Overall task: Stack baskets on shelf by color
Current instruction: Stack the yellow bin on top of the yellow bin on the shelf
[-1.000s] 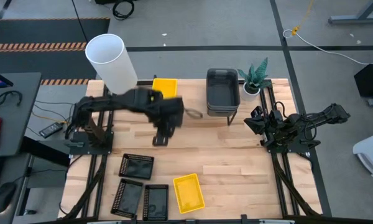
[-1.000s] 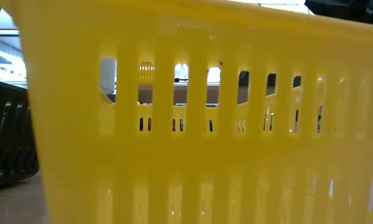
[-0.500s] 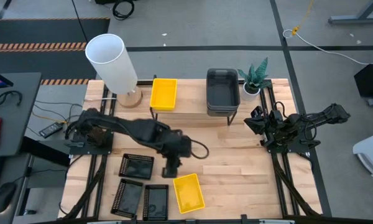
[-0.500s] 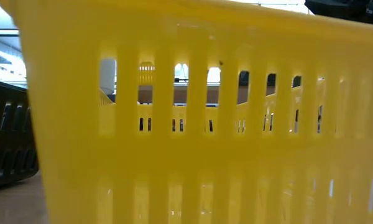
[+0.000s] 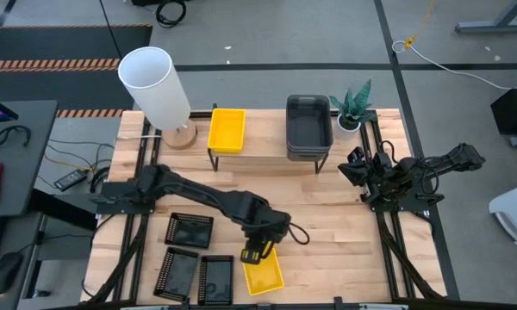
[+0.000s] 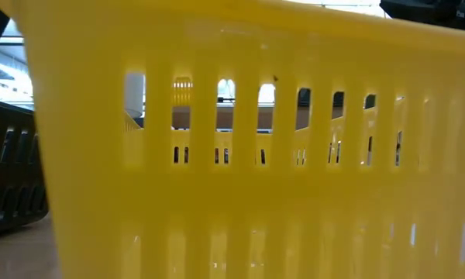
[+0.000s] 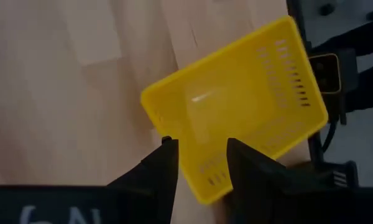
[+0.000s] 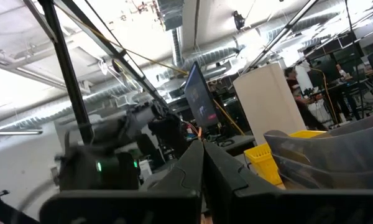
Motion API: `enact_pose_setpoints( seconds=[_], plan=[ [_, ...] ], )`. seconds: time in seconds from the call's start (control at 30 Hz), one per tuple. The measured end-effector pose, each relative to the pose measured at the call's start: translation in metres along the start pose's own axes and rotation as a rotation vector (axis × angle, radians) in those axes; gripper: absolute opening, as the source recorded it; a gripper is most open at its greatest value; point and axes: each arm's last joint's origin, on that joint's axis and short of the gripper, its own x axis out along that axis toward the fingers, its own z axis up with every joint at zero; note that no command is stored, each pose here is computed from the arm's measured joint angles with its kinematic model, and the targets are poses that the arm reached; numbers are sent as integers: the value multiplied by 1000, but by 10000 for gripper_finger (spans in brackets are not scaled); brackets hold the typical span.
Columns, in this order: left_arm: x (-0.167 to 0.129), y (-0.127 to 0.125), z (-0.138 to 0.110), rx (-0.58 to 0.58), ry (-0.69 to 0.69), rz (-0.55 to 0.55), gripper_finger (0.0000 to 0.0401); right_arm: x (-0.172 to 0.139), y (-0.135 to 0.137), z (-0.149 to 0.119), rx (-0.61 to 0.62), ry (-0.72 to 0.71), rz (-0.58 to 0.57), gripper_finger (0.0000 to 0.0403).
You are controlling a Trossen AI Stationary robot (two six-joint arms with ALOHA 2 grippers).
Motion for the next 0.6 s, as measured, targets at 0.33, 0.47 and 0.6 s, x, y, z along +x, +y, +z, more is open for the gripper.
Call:
enact_pose_setpoints(
  seconds=[0.33, 0.47, 0.6],
  plan=[
    [43, 3, -5, -153, 120, 37, 195, 0, 0, 0, 0, -1, 0, 16],
    [50, 5, -7, -162, 138, 83, 218, 0, 0, 0, 0, 0, 0, 16],
    [68, 5, -11, -180, 191, 100, 214, 0, 0, 0, 0, -1, 0, 16]
  ],
)
